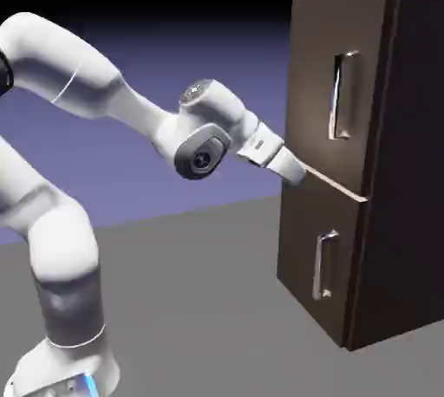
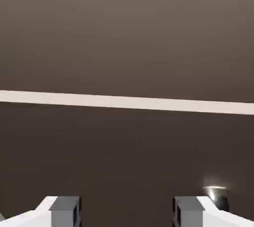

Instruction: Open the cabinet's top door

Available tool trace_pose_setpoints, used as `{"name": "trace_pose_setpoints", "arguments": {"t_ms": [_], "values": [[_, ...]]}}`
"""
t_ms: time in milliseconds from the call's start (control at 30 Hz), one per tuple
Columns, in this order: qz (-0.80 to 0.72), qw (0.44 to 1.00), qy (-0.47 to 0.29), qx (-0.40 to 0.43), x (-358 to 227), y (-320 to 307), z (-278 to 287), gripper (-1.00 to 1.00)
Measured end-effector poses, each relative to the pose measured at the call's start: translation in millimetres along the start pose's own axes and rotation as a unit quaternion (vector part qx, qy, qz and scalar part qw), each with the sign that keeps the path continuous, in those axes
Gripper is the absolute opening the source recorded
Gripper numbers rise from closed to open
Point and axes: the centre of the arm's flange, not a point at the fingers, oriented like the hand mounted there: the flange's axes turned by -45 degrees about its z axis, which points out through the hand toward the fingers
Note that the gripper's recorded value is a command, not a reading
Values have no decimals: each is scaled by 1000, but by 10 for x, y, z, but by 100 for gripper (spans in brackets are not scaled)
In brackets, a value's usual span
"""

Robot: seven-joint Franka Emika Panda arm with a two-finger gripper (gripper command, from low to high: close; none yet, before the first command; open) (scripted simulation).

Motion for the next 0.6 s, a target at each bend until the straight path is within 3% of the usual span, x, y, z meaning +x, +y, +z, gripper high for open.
{"name": "trace_pose_setpoints", "arguments": {"t_ms": [600], "values": [[-19,993,120,-4,486,-193,-625,0]]}}
